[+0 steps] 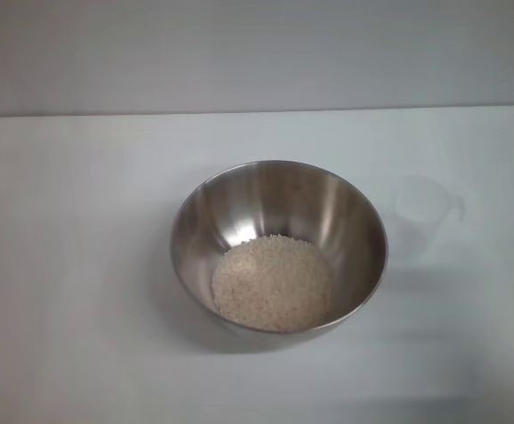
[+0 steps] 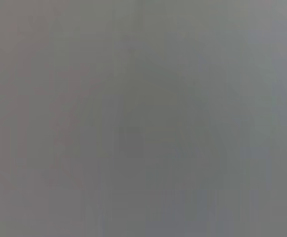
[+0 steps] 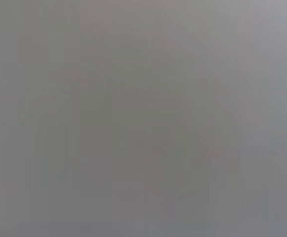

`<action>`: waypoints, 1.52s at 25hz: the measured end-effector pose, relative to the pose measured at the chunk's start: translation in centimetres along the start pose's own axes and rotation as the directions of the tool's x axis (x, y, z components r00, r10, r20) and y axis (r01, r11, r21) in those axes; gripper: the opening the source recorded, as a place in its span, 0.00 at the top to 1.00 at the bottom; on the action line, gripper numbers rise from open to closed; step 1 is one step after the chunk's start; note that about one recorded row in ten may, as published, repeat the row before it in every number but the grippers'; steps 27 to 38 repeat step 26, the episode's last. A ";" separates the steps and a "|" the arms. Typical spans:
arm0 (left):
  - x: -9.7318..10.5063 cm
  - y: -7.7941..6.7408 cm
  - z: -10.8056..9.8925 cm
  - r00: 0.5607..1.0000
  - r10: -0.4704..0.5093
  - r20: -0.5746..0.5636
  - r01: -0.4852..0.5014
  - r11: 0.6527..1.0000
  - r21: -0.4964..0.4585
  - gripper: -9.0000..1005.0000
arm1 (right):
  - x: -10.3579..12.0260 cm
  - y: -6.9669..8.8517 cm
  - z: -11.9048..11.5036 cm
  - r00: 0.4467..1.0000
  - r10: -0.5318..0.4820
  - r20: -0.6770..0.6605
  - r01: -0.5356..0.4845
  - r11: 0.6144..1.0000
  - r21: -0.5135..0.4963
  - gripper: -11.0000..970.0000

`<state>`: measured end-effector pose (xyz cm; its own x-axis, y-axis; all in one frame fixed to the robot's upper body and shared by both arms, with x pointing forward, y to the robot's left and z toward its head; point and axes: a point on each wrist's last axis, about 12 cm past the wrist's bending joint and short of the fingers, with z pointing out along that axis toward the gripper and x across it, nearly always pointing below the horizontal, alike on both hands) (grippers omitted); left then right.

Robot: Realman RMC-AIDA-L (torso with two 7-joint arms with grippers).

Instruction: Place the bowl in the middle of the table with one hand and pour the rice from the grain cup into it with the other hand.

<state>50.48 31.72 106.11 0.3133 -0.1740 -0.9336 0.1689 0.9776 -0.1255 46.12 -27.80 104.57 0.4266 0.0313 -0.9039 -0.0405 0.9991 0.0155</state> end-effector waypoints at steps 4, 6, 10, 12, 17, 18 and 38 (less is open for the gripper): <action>-0.1 0.7 0.0 1.000 0.030 0.005 -0.030 0.999 -0.039 0.37 | -0.2 -0.3 1.1 0.999 -0.012 0.031 0.012 1.000 -0.002 0.45; -0.2 0.7 0.0 0.999 0.031 0.011 -0.030 0.999 -0.044 0.26 | -0.2 -0.3 1.5 0.999 -0.015 0.039 0.015 1.000 0.001 0.45; -0.2 0.9 0.0 0.999 0.036 0.018 -0.035 0.998 -0.061 0.18 | -0.2 -0.5 1.9 0.999 -0.023 0.045 0.022 1.000 0.013 0.45; -0.3 0.9 0.1 0.999 0.042 0.021 -0.041 0.997 -0.063 0.16 | -0.2 -0.6 2.1 0.999 -0.023 0.048 0.022 0.999 0.026 0.45; -0.3 0.8 0.4 0.999 0.044 0.025 -0.043 0.997 -0.058 0.16 | -0.2 -0.7 2.3 0.998 -0.024 0.053 0.022 0.999 0.037 0.45; -0.3 0.8 0.4 0.999 0.044 0.025 -0.043 0.997 -0.058 0.16 | -0.2 -0.7 2.3 0.998 -0.023 0.054 0.021 0.999 0.042 0.45; -0.3 0.9 0.9 0.999 0.045 0.029 -0.043 0.997 -0.069 0.16 | -0.2 -0.7 2.5 0.998 -0.018 0.055 0.015 0.998 0.053 0.45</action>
